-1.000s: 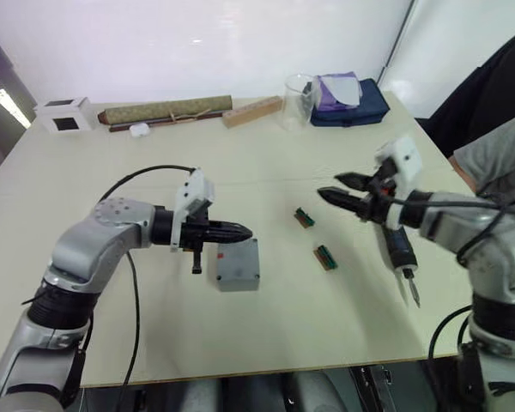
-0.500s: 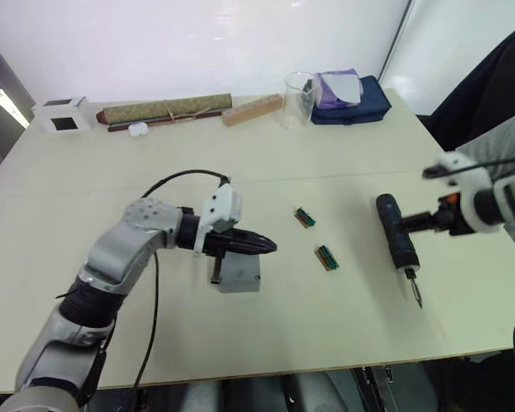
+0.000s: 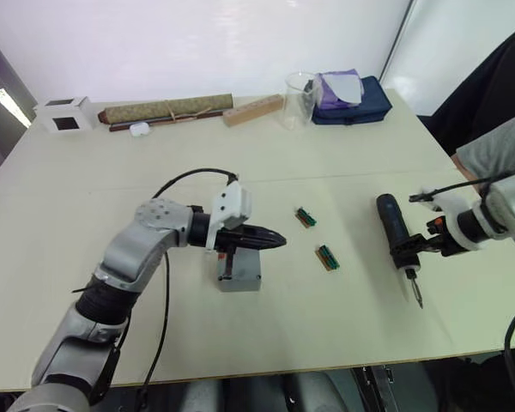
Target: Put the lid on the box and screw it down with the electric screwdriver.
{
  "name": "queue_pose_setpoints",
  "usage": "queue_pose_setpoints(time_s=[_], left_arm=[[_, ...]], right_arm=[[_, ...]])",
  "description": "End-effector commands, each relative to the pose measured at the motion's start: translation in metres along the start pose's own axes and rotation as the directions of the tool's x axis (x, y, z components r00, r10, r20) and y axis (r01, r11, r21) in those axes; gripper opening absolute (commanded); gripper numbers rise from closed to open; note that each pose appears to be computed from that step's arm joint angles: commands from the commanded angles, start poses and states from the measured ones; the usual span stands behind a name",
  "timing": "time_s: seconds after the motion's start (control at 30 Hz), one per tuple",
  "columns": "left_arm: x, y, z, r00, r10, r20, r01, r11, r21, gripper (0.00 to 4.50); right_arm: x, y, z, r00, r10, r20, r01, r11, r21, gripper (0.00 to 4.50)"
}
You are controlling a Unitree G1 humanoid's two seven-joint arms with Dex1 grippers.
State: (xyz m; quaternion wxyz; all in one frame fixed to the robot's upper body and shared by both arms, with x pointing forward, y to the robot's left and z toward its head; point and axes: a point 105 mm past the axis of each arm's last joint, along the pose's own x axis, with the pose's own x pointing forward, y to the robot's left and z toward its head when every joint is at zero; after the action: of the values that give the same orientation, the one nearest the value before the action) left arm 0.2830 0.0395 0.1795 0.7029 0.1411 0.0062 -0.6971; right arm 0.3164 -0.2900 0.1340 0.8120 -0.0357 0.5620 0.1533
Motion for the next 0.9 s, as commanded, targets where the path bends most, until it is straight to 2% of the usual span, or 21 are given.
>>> queue_pose_setpoints(time_s=[0.03,0.1,0.23,0.3,0.37,0.47,0.57,0.63,0.7,0.73,0.77,0.8,0.83,0.9], left_arm=[[0.004,-0.003,0.01,1.0,-0.003,0.018,0.002,0.999,0.051,0.0],[0.007,-0.005,0.009,1.0,0.002,0.02,-0.003,0.999,0.048,0.0],[0.012,-0.008,0.009,0.999,0.012,0.036,-0.013,0.999,0.03,0.0],[0.015,-0.009,0.01,0.999,0.011,0.044,-0.012,1.0,0.023,0.0],[0.016,-0.008,0.009,0.999,0.012,0.05,-0.013,1.0,0.016,0.0],[0.018,-0.004,0.008,0.998,0.028,0.055,-0.029,1.0,0.009,0.0],[0.018,0.003,0.007,0.996,0.061,0.059,-0.061,0.998,0.001,0.0],[0.017,0.006,0.008,0.996,0.069,0.058,-0.069,0.998,-0.002,0.0],[0.009,0.01,0.006,0.994,0.094,0.052,-0.094,0.996,-0.007,0.0],[0.001,0.015,0.005,0.992,0.118,0.04,-0.118,0.993,-0.009,0.0],[-0.006,0.021,0.003,0.989,0.15,0.022,-0.149,0.989,-0.012,0.0],[-0.012,0.026,0.001,0.985,0.17,0.009,-0.17,0.985,-0.014,0.0],[-0.02,0.031,-0.001,0.98,0.198,-0.005,-0.199,0.98,-0.025,0.0],[-0.03,0.036,-0.002,0.974,0.226,-0.014,-0.226,0.973,-0.043,0.0]], right_arm=[[0.002,0.003,0.003,0.999,-0.01,-0.042,0.005,0.994,-0.106,4.23],[0.007,0.01,-0.003,0.996,0.012,-0.087,-0.023,0.991,-0.134,3.81],[0.013,0.007,-0.011,0.991,-0.002,-0.134,-0.018,0.988,-0.151,2.57],[0.014,0.003,-0.016,0.987,-0.02,-0.16,-0.006,0.987,-0.16,2.17],[0.017,-0.007,-0.022,0.979,-0.071,-0.192,0.035,0.982,-0.186,2.11],[0.018,-0.014,-0.028,0.974,-0.076,-0.214,0.038,0.984,-0.176,2.11],[0.013,-0.019,-0.017,0.984,-0.079,-0.161,0.057,0.989,-0.134,2.11],[0.008,-0.021,-0.006,0.991,-0.082,-0.108,0.072,0.993,-0.099,2.11],[-0.005,-0.021,0.013,0.995,-0.104,-0.007,0.103,0.991,-0.09,2.11],[-0.019,-0.012,0.033,0.993,-0.075,0.095,0.081,0.995,-0.061,2.11],[-0.04,-0.003,0.057,0.972,-0.038,0.231,0.05,0.998,-0.044,2.11],[-0.054,0.006,0.072,0.949,-0.009,0.316,0.022,0.999,-0.037,2.11],[-0.072,0.025,0.088,0.898,0.073,0.435,-0.042,0.996,-0.08,2.11],[-0.09,0.048,0.098,0.819,0.165,0.55,-0.123,0.986,-0.113,2.11]])
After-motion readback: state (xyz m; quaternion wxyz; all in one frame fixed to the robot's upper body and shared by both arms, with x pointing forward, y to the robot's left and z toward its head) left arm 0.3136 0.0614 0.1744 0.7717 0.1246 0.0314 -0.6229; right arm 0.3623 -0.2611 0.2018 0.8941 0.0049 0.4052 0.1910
